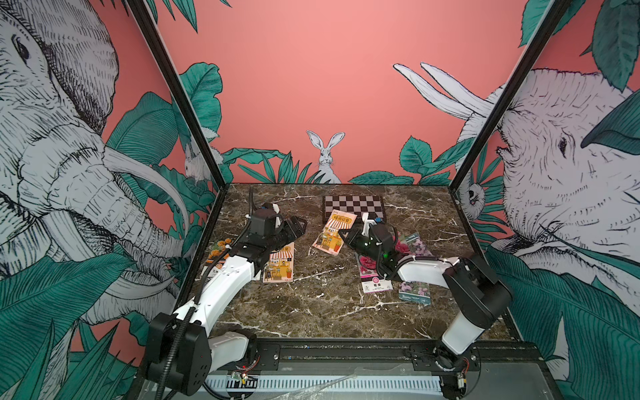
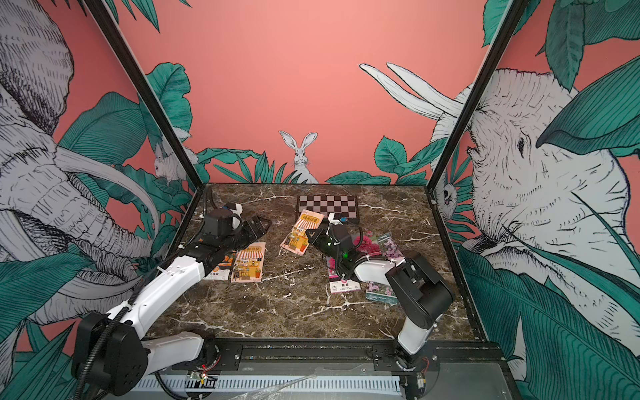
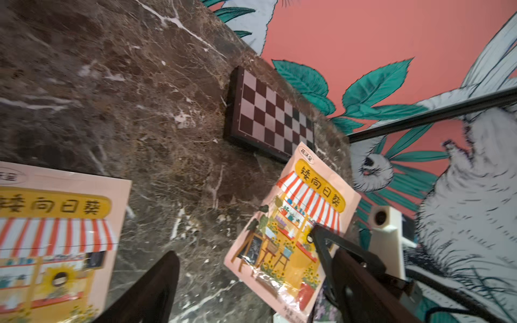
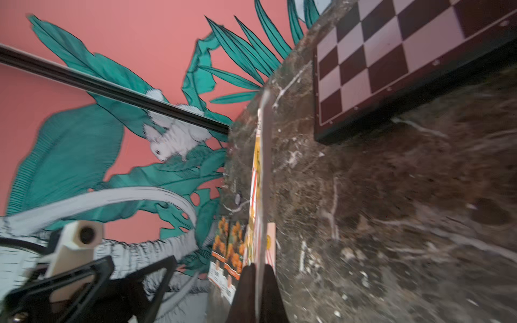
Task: Arrange the seed packets in a row
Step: Place the seed packet at the center of the board.
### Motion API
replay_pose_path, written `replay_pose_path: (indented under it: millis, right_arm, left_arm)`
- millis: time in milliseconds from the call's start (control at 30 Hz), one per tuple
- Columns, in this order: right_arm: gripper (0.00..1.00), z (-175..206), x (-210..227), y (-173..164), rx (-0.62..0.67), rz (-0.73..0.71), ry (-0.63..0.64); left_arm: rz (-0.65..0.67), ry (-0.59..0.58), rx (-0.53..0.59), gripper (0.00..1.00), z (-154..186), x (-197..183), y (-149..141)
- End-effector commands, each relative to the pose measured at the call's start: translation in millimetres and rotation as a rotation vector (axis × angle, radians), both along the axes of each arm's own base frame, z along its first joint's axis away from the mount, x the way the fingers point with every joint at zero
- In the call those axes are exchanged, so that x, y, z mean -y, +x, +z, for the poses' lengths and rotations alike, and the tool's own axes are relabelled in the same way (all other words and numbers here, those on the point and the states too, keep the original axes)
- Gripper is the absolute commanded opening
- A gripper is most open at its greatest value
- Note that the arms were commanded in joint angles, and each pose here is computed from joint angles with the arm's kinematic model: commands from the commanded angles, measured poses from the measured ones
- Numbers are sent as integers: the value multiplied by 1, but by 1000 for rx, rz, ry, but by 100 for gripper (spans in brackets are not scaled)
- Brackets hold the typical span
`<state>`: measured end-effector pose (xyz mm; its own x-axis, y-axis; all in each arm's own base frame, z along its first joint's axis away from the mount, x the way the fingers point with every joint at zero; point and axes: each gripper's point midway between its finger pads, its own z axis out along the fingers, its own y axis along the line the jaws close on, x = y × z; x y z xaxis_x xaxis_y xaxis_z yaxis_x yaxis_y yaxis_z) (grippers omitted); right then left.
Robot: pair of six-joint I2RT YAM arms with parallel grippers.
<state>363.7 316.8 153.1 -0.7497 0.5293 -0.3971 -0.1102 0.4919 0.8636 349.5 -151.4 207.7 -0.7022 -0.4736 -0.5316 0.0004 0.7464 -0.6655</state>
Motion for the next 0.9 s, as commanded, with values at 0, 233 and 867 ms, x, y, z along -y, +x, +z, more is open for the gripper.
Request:
replay_pose_path:
  millis: [0,233,867]
  right_arm:
    - [0,-15,7,-16,-46,86,-183]
    - [0,-21,-21,-31,-131,289,-227]
    - [0,-48,-103,-21,-265,421,-189]
  left_arm:
    - [-52,140,69,95,25,-22,-7]
    - [-60,420,125,98,43,-58,-4]
    - [-83,594,153,99,28,-78,-6]
